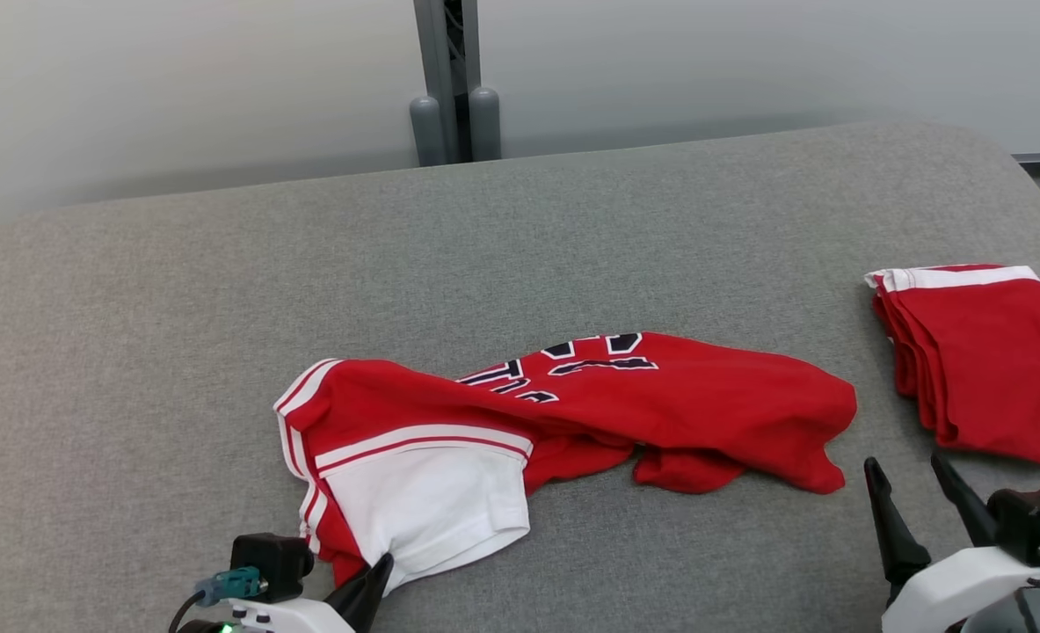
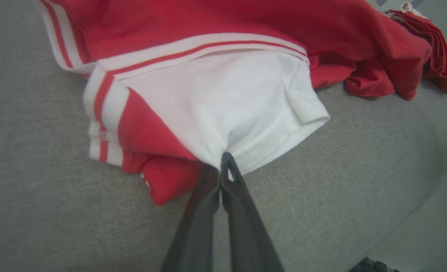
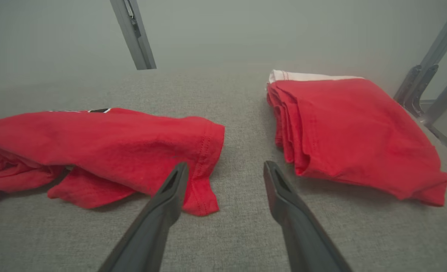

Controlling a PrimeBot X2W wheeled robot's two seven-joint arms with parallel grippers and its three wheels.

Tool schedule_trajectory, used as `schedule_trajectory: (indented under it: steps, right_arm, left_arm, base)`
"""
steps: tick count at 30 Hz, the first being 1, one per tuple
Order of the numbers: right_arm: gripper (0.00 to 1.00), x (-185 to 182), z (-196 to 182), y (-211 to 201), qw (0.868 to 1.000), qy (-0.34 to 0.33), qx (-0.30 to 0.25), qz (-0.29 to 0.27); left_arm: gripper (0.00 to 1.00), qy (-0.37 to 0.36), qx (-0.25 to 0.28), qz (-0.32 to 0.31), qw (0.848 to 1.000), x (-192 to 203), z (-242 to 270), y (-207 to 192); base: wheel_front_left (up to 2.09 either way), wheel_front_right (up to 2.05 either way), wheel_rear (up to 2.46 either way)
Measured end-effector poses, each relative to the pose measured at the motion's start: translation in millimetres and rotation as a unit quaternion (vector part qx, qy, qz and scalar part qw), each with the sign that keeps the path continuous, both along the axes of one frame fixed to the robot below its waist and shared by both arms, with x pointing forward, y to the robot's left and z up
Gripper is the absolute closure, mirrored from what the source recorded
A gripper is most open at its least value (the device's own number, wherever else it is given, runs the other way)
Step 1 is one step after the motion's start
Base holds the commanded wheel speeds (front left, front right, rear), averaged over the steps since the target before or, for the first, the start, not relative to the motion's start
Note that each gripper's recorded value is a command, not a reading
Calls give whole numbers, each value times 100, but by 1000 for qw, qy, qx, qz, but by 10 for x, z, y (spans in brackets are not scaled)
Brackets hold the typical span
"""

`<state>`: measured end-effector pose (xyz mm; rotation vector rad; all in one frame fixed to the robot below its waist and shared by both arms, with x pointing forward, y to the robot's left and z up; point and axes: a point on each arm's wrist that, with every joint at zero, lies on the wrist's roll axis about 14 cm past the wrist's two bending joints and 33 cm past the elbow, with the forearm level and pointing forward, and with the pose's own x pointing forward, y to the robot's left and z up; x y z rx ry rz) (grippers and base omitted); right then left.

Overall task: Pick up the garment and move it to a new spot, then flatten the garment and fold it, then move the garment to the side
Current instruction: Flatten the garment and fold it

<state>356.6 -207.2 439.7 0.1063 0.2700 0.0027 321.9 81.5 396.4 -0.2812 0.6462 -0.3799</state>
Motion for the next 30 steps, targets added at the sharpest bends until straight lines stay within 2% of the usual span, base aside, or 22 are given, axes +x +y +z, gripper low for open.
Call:
schedule_trajectory:
  steps: [8, 12, 15, 16, 21, 26, 30]
  right_arm:
    - [0, 176, -450, 161, 997, 66, 11, 33]
    - [0, 175, -723, 284, 992, 117, 16, 52]
    - [83, 185, -826, 369, 988, 136, 29, 59]
    - [100, 183, -847, 385, 988, 139, 34, 59]
    - [100, 304, -684, 346, 994, 81, 65, 36]
    - [100, 573, -84, 154, 996, -41, 78, 15]
    - [100, 670, 534, 38, 987, -143, 75, 11]
  left_arm:
    - [100, -6, 5, 4, 1000, 51, 48, 56]
    - [100, -5, 4, 6, 1000, 54, 46, 64]
    - [100, -9, 4, 11, 1000, 68, 77, 95]
    - [100, -12, 3, 13, 1000, 76, 96, 101]
    - [100, -40, -1, 21, 999, 146, 280, 152]
    - [100, -98, -7, 33, 995, 283, 652, 233]
    - [100, -149, 0, 39, 988, 394, 971, 322]
  base:
    - [0, 0, 0]
    - [0, 0, 0]
    - [0, 0, 0]
    - [0, 0, 0]
    - [0, 0, 0]
    - [0, 0, 0]
    - [0, 0, 0]
